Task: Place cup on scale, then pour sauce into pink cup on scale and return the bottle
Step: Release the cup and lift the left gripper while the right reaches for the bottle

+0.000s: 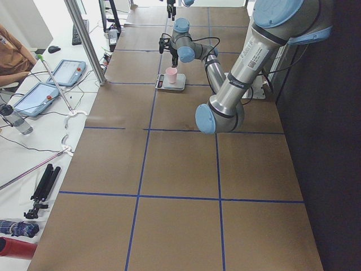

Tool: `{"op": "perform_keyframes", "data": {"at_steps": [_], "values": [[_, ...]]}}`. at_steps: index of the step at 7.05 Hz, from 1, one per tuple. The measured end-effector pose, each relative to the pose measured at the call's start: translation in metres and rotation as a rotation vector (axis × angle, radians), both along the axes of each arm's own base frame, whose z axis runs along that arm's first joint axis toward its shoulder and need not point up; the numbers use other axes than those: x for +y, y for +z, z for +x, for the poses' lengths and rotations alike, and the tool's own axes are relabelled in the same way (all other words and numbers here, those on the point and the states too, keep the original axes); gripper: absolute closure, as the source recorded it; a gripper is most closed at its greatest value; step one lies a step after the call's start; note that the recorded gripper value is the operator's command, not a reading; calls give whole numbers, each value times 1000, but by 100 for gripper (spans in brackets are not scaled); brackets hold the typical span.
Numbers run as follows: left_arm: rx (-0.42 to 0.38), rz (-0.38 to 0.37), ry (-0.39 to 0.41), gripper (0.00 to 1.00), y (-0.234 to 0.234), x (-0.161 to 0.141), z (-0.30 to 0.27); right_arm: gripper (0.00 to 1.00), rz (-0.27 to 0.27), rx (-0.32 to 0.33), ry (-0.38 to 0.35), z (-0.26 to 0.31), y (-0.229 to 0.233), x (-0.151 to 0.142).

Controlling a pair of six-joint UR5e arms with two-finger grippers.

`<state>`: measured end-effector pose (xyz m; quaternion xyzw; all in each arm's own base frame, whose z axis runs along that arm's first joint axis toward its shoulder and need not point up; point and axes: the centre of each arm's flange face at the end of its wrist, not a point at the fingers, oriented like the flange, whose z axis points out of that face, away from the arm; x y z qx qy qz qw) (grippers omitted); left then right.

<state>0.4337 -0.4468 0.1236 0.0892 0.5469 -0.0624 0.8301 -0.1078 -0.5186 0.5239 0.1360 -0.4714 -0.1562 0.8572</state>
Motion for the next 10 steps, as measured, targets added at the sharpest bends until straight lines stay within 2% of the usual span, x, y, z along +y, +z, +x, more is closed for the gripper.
{"op": "perform_keyframes", "data": {"at_steps": [1, 2, 3, 5, 7, 8, 10], "values": [[13, 8, -13, 50, -1, 1, -14, 0, 37, -25, 90, -14, -9, 15], [17, 9, -24, 50, -1, 0, -22, 0, 97, -80, 195, -38, -10, 41], [16, 7, -32, 50, 1, -3, -26, 0, 148, -149, 244, -55, -11, 69], [16, 6, -38, 50, 3, -5, -28, 0, 164, -208, 219, -77, -11, 109], [17, 6, -41, 50, 3, -6, -29, 0, 138, -231, 220, -115, -27, 138], [16, 5, -42, 50, 4, -6, -29, 0, 153, -230, 239, -148, -36, 157], [11, 3, -43, 50, 7, -8, -30, 0, 240, -182, 327, -210, -40, 200]]}}
